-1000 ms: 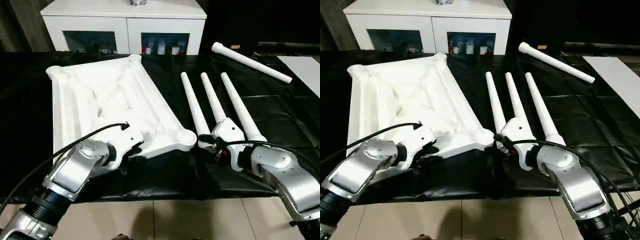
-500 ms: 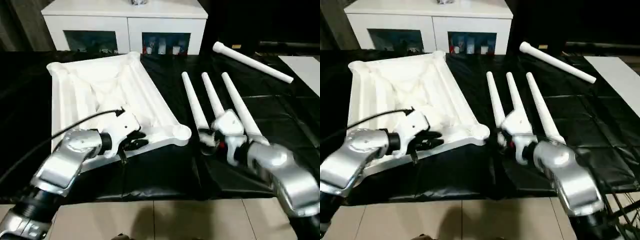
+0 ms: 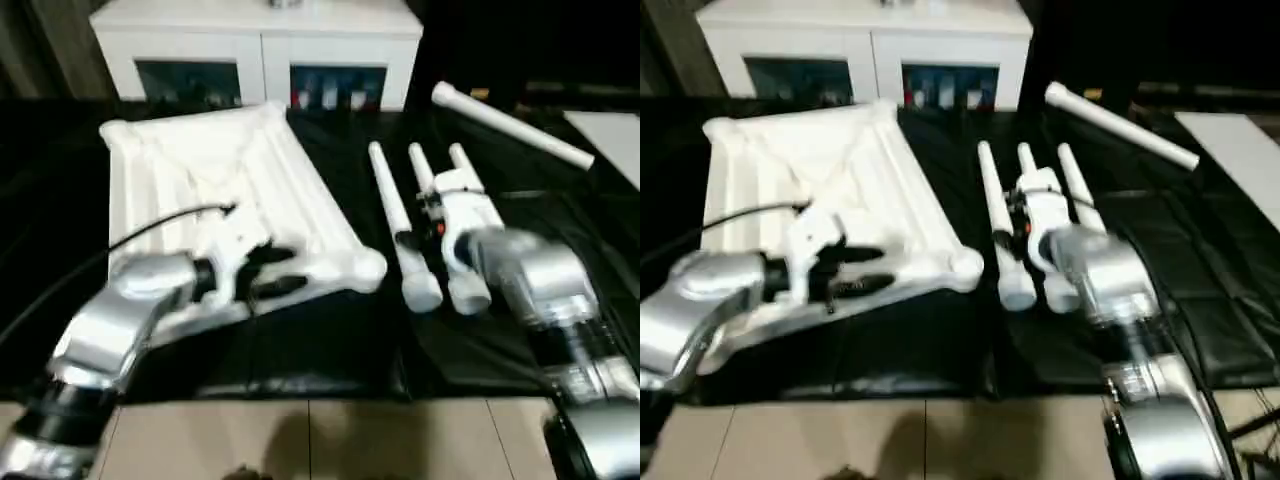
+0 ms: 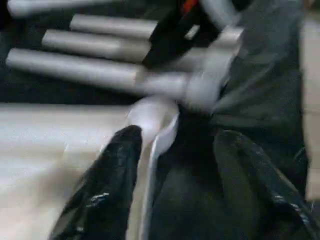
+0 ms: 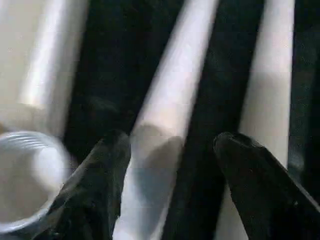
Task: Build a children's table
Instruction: Pick table leg
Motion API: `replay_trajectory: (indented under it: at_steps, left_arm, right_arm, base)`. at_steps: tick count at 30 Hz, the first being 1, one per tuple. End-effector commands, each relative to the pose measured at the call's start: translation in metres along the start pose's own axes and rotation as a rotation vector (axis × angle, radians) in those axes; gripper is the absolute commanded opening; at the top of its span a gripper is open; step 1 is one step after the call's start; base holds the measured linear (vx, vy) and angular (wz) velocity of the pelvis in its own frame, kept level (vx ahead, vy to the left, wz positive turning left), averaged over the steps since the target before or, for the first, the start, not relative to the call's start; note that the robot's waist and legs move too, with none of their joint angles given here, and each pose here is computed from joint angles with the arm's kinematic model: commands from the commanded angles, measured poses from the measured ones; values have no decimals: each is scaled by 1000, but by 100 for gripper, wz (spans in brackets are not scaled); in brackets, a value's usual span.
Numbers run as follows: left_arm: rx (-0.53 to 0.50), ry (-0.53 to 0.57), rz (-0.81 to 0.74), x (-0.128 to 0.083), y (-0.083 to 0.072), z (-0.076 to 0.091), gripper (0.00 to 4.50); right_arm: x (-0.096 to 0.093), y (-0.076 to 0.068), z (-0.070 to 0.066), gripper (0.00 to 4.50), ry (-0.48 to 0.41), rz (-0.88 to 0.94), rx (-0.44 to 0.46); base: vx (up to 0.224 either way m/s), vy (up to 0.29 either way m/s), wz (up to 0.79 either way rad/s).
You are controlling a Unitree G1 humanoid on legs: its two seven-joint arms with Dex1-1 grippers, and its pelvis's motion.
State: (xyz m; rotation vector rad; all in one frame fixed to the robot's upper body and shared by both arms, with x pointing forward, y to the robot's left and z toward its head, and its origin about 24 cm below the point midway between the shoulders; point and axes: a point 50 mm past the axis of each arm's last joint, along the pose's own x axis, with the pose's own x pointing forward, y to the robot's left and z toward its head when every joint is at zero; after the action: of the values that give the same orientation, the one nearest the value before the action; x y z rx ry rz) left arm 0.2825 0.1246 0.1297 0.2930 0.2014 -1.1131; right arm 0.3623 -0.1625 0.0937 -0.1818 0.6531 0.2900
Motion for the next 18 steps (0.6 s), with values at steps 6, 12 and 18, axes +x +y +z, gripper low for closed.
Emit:
replay_trajectory:
  at_steps: [6,12,18]
  left_arm:
    - [50,-1,-6,3,-5,11,335]
    - [66,-3,6,1,-7,14,352]
    - [57,-65,20,2,-6,24,351]
  right_arm:
    - [14,0,-8,365,103,24,80]
    - [19,1,-7,365,125,103,176]
    - [20,0,-6,325,132,118,181]
  base:
    - [0,0,0]
    - [0,0,0]
    - [0,0,0]
